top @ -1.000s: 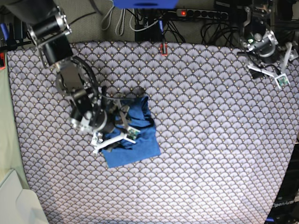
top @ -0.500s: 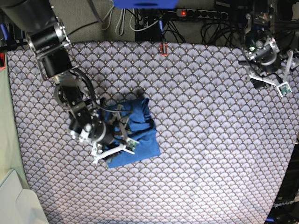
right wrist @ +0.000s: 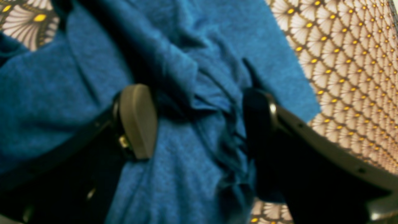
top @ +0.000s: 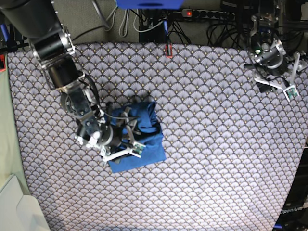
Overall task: Fold the T-shirt properly
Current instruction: 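Press and tuck the shirt's folded edge with the right gripper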
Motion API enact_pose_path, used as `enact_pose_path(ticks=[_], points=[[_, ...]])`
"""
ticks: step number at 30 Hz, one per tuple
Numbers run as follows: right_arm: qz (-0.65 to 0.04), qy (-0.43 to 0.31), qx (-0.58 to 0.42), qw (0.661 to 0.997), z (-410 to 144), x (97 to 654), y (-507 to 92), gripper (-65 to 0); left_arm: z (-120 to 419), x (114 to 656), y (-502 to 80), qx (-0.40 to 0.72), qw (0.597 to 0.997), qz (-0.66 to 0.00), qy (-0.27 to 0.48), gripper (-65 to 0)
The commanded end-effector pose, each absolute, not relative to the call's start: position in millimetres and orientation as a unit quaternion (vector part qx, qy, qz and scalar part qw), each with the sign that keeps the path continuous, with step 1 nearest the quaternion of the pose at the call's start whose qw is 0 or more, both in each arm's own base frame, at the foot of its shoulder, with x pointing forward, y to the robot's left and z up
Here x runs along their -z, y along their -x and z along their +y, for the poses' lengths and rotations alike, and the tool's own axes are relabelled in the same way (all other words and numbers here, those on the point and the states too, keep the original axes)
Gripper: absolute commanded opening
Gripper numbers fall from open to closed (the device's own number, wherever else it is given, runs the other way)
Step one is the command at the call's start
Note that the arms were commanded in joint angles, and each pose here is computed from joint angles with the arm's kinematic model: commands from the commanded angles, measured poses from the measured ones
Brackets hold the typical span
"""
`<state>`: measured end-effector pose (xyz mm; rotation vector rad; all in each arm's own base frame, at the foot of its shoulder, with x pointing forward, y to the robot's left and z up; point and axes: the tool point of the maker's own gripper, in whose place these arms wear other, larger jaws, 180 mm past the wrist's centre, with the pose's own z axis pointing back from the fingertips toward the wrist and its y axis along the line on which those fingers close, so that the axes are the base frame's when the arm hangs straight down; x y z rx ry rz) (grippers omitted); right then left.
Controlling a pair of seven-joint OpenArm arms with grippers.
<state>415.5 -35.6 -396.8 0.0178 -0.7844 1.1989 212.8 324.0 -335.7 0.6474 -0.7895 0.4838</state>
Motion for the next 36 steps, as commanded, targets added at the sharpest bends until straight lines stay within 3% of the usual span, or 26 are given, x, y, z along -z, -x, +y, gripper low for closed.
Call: enact_pose_path(ticks=[1,12,22,31,36], points=[[-0.389,-0.011,-0.55,0.739,-26.5,375.9,-428.6,-21.8,328.9,322.2,-217.7,-0.228,0.831,-0.395,-0.318,-12.0],[-0.372,-0.021,-0.567,0.735,-14.6,383.8,-437.8,-22.5,329.2,322.8,-217.9,-0.228,0.831,-0.394,-0.319,-12.0],[-0.395,-0.037,-0.564,0.725,-6.2,373.9,-446.5,-40.9,329.4,323.6,-217.2,-0.228,0.832,-0.393,-0.319,-12.0],[-0.401,-0.032,-0.564,0.721,-6.2,366.0,-453.2,-51.7,315.7,328.2,-221.7,-0.209,0.84,-0.395,-0.309,-12.0],[-0.42,-0.049,-0.563,0.71,8.0,359.4,-452.7,-52.8,307.3,332.1,-223.5,-0.199,0.845,-0.394,-0.302,-12.0]])
